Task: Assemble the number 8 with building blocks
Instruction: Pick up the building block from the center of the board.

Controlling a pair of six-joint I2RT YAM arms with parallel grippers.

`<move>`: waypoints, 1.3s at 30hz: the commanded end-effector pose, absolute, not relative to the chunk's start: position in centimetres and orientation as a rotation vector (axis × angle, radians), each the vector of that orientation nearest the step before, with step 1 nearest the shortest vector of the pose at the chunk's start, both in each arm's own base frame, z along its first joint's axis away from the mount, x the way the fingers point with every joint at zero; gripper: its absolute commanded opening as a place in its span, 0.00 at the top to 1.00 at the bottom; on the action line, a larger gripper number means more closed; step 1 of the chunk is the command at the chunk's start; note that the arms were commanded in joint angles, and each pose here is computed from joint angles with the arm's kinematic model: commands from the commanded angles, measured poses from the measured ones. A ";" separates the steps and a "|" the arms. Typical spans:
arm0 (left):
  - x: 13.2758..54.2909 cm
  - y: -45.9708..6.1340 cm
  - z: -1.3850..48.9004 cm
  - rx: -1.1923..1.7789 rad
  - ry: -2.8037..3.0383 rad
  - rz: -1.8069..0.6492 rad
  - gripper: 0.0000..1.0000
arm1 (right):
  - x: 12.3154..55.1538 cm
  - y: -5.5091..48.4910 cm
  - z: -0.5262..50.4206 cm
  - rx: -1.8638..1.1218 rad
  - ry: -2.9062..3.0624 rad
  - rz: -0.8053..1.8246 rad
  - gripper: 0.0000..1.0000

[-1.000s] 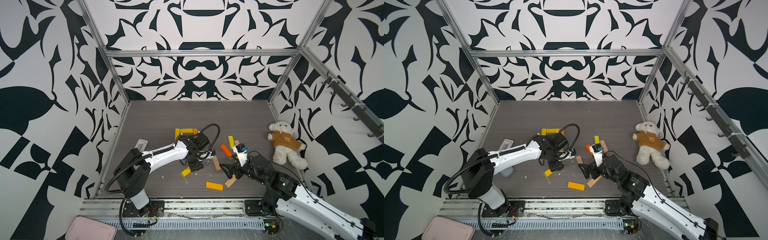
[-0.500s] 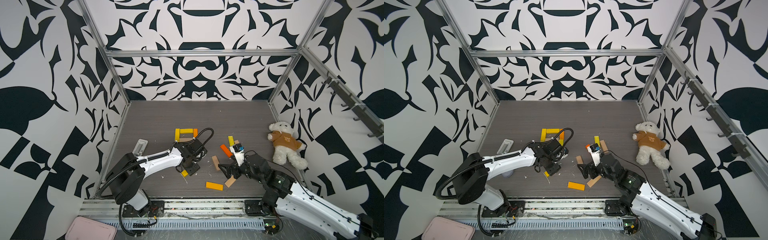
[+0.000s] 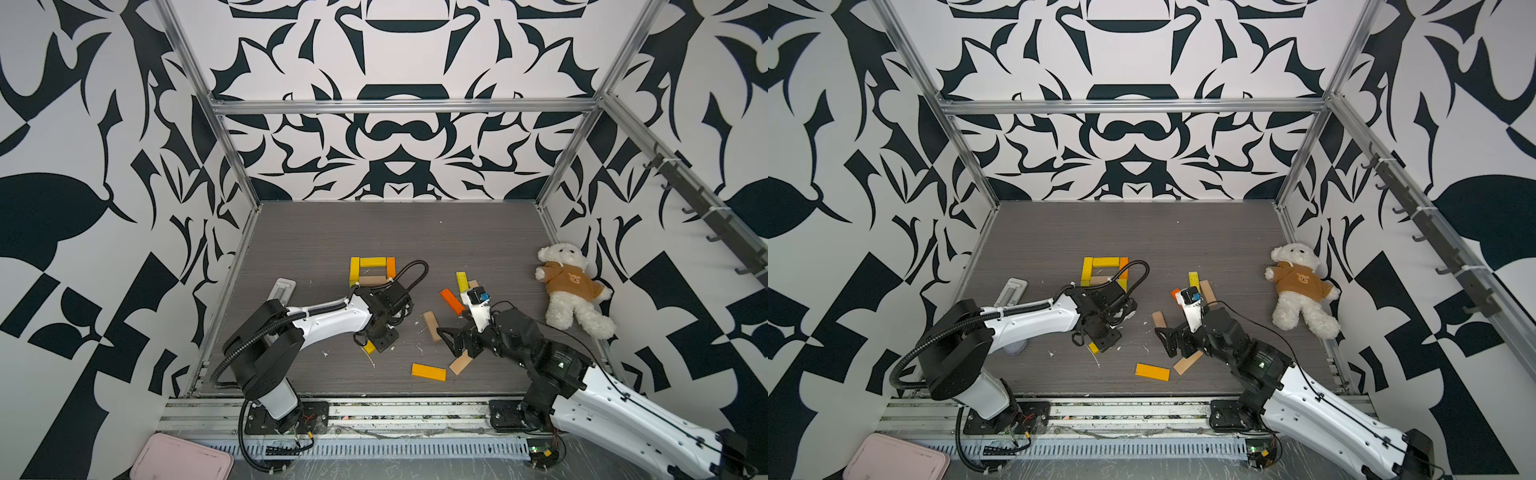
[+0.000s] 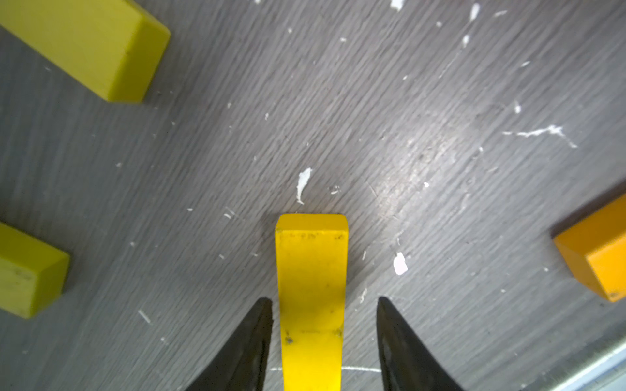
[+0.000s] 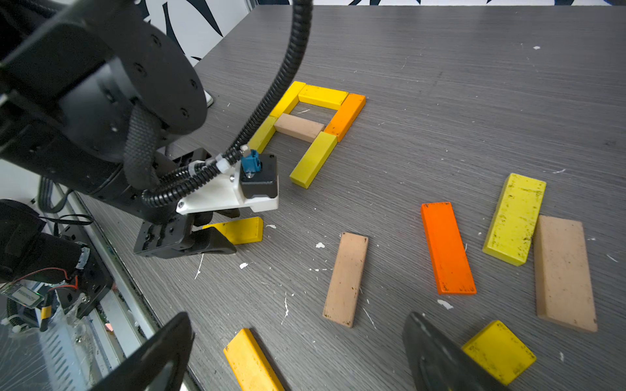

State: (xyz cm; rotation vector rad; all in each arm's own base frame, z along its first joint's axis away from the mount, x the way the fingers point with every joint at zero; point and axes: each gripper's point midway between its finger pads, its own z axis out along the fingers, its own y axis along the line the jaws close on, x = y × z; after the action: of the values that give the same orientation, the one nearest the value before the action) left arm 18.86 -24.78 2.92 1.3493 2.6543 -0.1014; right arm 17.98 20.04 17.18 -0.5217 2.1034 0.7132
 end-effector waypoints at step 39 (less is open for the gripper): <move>22.6 -23.6 6.9 1.783 2.312 -0.155 0.77 | 18.4 19.7 18.4 -0.499 2.061 0.700 0.01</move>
State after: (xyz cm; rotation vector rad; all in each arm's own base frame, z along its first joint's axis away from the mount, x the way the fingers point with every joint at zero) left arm 22.40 -23.81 5.54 1.6469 2.4201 -0.1182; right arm 17.99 19.82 17.30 -0.5125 2.1000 0.7078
